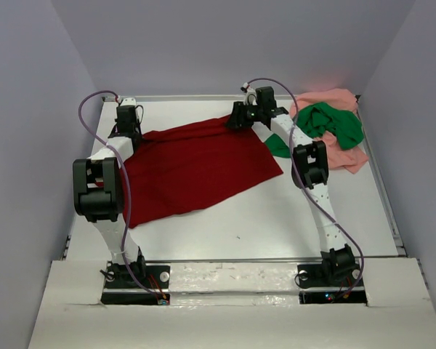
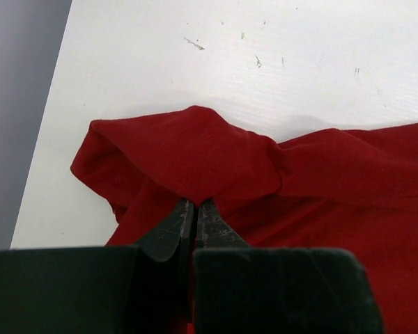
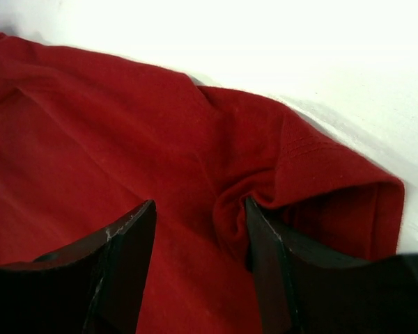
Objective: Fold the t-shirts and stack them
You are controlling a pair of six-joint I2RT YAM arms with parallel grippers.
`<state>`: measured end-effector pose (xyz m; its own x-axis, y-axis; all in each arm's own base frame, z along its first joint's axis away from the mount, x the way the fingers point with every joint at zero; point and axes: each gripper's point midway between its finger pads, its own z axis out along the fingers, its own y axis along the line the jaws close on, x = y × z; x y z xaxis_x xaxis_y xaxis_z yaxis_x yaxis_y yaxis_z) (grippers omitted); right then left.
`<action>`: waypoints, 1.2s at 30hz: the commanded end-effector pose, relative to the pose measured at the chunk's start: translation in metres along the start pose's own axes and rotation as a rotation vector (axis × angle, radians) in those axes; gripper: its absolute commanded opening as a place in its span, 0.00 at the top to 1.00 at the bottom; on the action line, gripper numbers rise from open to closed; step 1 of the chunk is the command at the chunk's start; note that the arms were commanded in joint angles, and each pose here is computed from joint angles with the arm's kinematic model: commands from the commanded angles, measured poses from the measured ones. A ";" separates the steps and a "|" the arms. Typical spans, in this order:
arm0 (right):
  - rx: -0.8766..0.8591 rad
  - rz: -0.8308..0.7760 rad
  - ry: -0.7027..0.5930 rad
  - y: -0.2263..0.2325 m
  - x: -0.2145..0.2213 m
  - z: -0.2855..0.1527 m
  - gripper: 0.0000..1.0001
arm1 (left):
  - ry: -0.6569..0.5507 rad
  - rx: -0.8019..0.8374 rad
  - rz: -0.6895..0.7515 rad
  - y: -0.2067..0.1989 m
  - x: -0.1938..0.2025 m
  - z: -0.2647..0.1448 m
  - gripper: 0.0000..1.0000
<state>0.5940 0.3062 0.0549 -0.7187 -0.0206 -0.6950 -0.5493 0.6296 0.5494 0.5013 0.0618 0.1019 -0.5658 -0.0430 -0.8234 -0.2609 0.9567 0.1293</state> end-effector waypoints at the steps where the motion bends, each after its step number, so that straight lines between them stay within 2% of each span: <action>1: 0.055 -0.028 -0.002 0.000 -0.008 -0.013 0.45 | -0.084 -0.005 -0.027 0.003 -0.027 -0.016 1.00; 3: 0.047 -0.021 0.003 0.002 -0.007 -0.013 0.68 | -0.084 -0.005 -0.029 0.003 -0.026 -0.017 1.00; 4: 0.046 -0.012 0.005 0.002 -0.006 -0.013 0.99 | -0.084 -0.005 -0.029 0.003 -0.026 -0.017 1.00; 11: 0.071 -0.013 0.028 0.002 0.003 -0.020 1.00 | -0.082 -0.010 -0.022 0.004 -0.023 -0.017 1.00; 15: 0.096 -0.056 0.005 0.012 -0.012 -0.037 1.00 | -0.106 -0.019 -0.031 0.006 -0.030 -0.019 1.00; 20: 0.127 -0.181 -0.121 0.052 -0.072 -0.083 1.00 | -0.224 -0.006 -0.069 0.009 -0.075 -0.044 1.00; 27: 0.197 -0.350 -0.368 0.113 -0.161 -0.161 1.00 | -0.478 -0.036 -0.135 0.024 -0.167 -0.113 1.00; 33: 0.288 -0.439 -0.516 0.139 -0.210 -0.210 1.00 | -0.642 -0.071 -0.178 0.044 -0.219 -0.163 1.00; 36: 0.317 -0.459 -0.575 0.150 -0.227 -0.236 1.00 | -0.710 -0.053 -0.177 0.038 -0.241 -0.192 1.00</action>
<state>0.5716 0.2447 0.3557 -0.2013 0.0112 -0.9795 -0.5936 0.7940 0.1310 0.4928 0.0551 0.3238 -0.0879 -0.0092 -0.9961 -0.3271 0.9448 0.0202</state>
